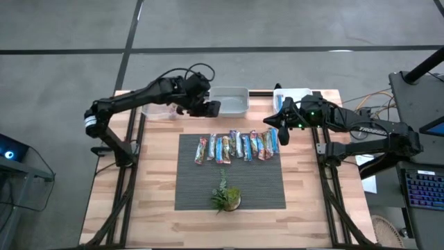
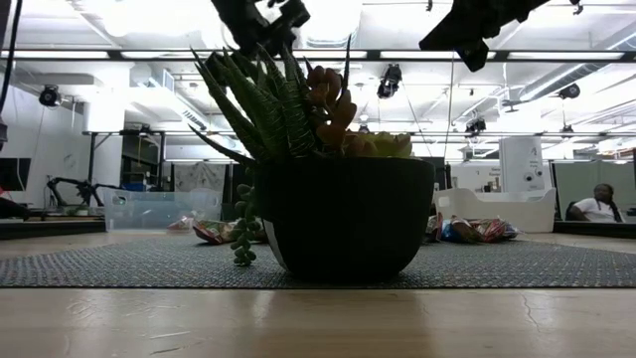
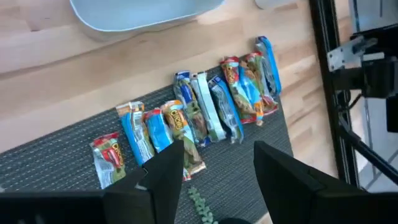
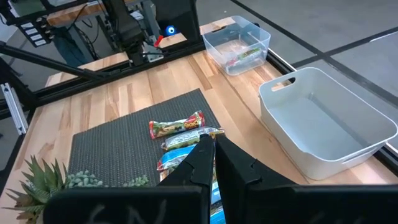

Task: Pick and place Granola Bars by type
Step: Put the red granola bar into the transparent bin

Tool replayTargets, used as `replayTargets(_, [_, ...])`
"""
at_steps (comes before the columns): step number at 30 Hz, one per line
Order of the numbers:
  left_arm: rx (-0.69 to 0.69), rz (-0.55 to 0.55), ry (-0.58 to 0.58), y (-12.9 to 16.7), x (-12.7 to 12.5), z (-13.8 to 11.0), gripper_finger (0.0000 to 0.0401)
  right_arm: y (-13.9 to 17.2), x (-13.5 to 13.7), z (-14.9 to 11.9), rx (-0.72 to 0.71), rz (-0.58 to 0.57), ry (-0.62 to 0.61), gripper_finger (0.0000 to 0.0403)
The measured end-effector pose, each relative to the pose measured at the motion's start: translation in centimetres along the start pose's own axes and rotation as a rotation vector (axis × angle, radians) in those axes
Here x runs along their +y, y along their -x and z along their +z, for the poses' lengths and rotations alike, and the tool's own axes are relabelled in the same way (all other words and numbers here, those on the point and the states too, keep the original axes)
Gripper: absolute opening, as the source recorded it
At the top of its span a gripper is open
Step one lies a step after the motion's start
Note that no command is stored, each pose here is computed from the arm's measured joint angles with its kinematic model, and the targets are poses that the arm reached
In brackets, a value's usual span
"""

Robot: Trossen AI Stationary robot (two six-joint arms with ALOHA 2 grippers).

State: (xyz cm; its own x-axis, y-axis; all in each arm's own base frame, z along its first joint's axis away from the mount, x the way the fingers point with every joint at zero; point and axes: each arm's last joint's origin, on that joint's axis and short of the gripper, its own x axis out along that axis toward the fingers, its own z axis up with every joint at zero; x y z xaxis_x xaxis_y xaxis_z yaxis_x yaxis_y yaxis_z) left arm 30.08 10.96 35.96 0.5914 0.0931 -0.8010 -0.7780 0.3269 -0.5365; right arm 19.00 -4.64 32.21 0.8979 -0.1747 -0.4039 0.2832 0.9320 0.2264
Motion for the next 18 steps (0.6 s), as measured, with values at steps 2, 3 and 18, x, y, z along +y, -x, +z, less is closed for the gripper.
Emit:
replayTargets(2, [0.03,0.043,0.015,-0.4,0.4,-0.1,0.0176,0.0,0.0,0.0,0.0,0.0,0.0,0.0008])
replayTargets(3, [0.034,0.048,0.016,-0.7,0.4,-0.1,0.0176,0.0,0.0,0.0,0.0,0.0,0.002,0.0008])
replayTargets(18, [0.212,0.295,0.032,-7.8,0.8,-1.9,0.0171,-0.1,0.0,-0.2,0.006,-0.002,0.003,0.0008])
